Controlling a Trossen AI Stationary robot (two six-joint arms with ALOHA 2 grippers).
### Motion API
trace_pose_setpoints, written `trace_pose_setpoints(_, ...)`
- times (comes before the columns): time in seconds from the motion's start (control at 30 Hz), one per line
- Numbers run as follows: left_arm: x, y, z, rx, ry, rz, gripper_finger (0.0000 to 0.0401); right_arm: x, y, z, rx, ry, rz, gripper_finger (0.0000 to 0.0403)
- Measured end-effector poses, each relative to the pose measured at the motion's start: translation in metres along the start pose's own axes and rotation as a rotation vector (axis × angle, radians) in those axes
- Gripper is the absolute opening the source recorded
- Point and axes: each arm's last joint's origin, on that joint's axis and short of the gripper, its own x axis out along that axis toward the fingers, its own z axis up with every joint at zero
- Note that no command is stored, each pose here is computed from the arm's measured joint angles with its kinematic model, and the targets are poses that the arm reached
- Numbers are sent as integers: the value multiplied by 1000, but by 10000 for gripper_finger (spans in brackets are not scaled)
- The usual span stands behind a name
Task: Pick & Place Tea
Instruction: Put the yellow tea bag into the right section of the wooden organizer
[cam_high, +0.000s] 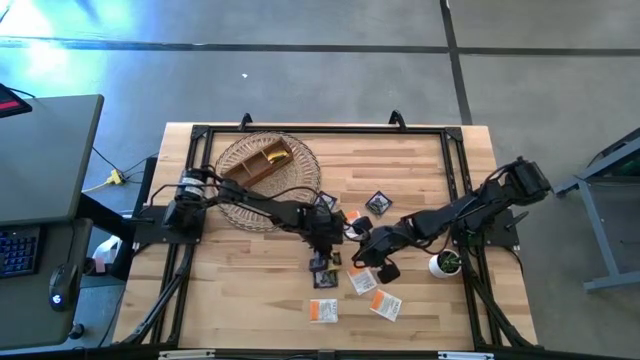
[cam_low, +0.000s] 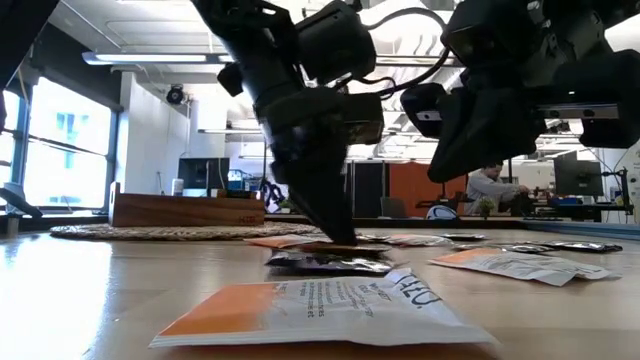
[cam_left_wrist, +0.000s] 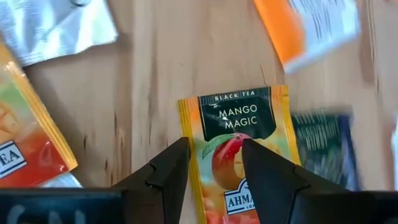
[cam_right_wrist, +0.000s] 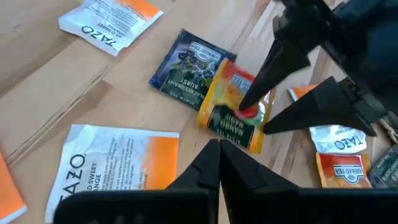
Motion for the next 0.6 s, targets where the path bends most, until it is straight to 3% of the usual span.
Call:
trace_pose_setpoints(0.17,0,0,5,-244,-62,74,152,0,-1,2,25,-25,-8,8)
trace_pose_setpoints(0.33,0,3,9,-537,-145,126,152,3,-3,0,168,-7,-81,4)
trace_pose_setpoints(0.6,-3,5,21,-559,-262,186,152,26,0,-16,278,66,-131,4)
